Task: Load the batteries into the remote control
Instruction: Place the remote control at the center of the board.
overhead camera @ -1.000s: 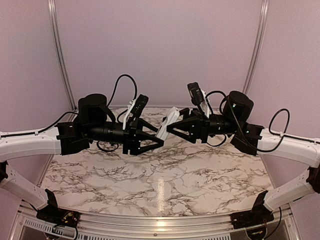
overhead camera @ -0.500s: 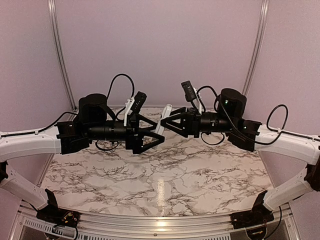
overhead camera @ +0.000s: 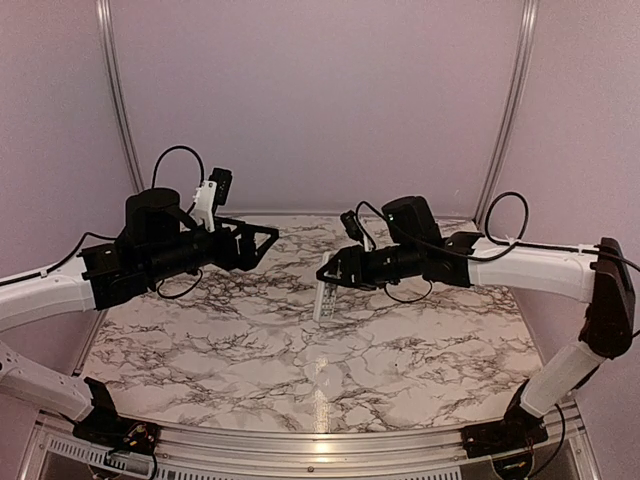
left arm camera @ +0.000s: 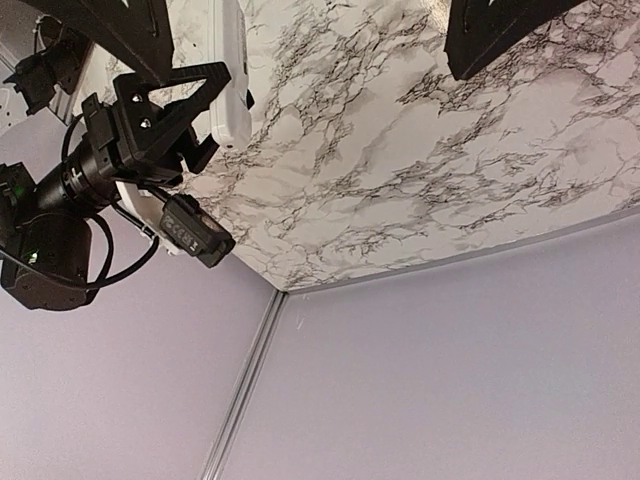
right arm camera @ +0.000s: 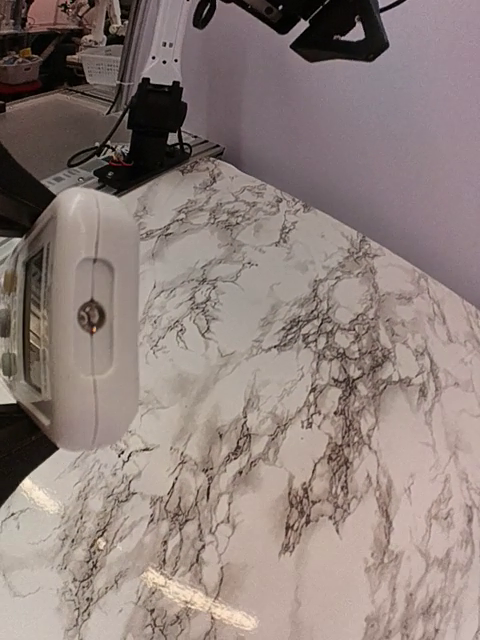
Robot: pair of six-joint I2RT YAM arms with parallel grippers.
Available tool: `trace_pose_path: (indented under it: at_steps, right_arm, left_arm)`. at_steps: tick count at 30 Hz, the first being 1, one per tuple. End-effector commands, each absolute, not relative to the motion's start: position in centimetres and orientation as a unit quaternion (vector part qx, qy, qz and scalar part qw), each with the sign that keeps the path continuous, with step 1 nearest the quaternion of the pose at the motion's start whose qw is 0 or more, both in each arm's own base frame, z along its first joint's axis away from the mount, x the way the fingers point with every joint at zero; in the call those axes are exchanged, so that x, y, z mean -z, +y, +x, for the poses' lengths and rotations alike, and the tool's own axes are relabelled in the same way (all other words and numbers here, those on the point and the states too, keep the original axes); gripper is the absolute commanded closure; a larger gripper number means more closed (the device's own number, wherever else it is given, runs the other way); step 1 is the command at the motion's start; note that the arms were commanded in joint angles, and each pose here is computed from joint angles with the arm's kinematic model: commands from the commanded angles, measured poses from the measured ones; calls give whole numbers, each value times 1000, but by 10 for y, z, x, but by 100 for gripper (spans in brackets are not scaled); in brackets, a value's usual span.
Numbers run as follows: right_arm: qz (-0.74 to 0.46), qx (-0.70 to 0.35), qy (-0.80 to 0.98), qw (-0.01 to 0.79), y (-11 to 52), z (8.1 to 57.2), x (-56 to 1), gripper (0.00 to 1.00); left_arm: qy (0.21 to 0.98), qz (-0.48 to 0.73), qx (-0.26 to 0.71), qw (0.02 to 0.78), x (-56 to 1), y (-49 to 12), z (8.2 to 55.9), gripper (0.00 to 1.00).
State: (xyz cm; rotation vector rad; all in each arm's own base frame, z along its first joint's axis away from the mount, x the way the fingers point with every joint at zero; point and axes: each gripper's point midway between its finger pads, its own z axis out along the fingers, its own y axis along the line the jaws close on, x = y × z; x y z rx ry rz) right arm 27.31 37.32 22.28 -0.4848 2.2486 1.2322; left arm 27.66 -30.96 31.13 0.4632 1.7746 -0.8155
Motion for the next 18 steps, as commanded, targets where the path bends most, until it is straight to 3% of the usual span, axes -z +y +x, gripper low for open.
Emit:
trace_pose_path:
  at_steps: [1,8,14,18]
  right_arm:
    - [-141,-404,880,206,371,278,-184,96]
    - [-129,-343,921,134,373,280,-130,99]
    - [-118,-310,939,88,377,278,-102,90]
    - [-106,-306,944,54,383,275,-85,89]
  left_arm:
    - [770,161,309,534,-292,-290,282,1]
    - [772,152,314,532,-279,-284,277,1]
    - [772,152,320,528,-269,-280,272,1]
    - [768,152,323,532,-266,-278,269,1]
